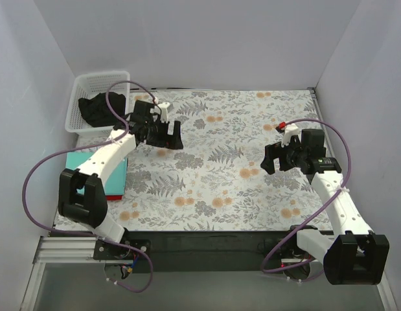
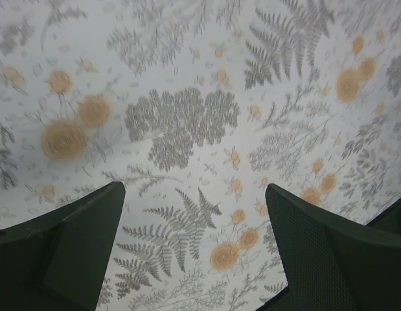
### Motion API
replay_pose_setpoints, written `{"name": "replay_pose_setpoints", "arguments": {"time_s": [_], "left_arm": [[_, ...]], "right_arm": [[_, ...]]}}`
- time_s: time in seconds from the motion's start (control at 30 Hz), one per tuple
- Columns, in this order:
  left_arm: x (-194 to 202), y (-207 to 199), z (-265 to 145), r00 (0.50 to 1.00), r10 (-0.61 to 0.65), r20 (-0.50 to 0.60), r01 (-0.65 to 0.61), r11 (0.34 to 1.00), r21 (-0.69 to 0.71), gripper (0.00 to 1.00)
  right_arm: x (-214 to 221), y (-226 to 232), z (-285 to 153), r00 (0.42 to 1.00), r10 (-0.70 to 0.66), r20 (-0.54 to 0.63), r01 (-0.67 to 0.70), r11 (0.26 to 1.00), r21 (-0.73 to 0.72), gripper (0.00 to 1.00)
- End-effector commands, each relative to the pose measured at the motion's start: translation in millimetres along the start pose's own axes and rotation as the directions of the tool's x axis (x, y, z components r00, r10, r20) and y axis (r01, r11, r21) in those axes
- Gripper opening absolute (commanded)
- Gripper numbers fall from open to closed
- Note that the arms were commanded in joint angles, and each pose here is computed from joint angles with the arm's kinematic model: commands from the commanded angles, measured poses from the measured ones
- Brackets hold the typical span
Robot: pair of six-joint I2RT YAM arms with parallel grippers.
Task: Fold and stack the t-shirts
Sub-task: Grab the tshirt from the pile
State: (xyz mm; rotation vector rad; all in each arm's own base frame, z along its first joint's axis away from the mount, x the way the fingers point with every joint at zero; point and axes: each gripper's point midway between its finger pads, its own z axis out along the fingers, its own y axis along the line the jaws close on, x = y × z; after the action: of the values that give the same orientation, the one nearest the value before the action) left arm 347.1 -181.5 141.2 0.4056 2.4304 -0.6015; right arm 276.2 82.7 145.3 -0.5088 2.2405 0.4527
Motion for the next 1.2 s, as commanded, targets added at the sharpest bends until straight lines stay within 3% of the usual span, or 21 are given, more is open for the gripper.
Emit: {"name": "replay_pose_setpoints", "arguments": {"time_s": [0.0,0.1,0.13,0.2,0.23,0.27,0.33,0.37,0.53,0.67,1.17], "left_arm": [[-74,9,-29,0.993,-0.018,0.116,0.015,1.0,0.028,0.9],[-117,52,-41,0.984,-0.095,0.15,0.092,0.995,0.027,0.91],[-160,62,-62,0.968,-0.067,0.242,0.07,0.998,-0.006,0.91],[-207,103,-85,0.943,-0.085,0.32,0.114,0.991,-0.073,0.91],[-195,112,-67,0.954,-0.128,0.27,0.152,0.986,-0.069,0.91],[-231,146,-109,0.914,-0.104,0.393,0.179,0.971,-0.158,0.91],[-242,180,-114,0.9,-0.08,0.428,0.195,0.952,-0.234,0.91],[-240,210,-121,0.891,-0.071,0.448,0.234,0.918,-0.319,0.91],[-230,288,-119,0.877,-0.011,0.48,0.261,0.85,-0.458,0.91],[-200,344,-81,0.915,-0.016,0.403,0.252,0.802,-0.541,0.9],[-168,439,26,0.922,0.02,0.387,0.232,0.772,-0.592,0.94]], "right_arm": [[-20,-5,-6,0.997,-0.018,0.075,0.015,0.999,0.038,0.98],[-22,-7,-6,0.997,-0.013,0.078,0.01,0.999,0.046,0.98],[-22,-6,-5,0.997,-0.018,0.076,0.015,0.999,0.037,0.98],[-17,-1,-3,0.997,-0.033,0.065,0.034,0.999,-0.006,0.98],[-16,-1,-3,0.998,-0.032,0.063,0.032,0.999,-0.007,0.98],[-14,3,0,0.998,-0.036,0.053,0.038,0.998,-0.04,0.98],[-16,5,1,0.998,-0.036,0.051,0.039,0.998,-0.059,0.98],[-16,7,2,0.998,-0.038,0.05,0.041,0.996,-0.076,0.98],[-16,6,12,1.0,-0.023,0.009,0.024,0.994,-0.11,0.98],[-10,5,19,1.0,-0.01,-0.021,0.007,0.991,-0.132,0.98],[4,0,26,0.997,0.002,-0.082,-0.012,0.993,-0.118,0.98]]}}
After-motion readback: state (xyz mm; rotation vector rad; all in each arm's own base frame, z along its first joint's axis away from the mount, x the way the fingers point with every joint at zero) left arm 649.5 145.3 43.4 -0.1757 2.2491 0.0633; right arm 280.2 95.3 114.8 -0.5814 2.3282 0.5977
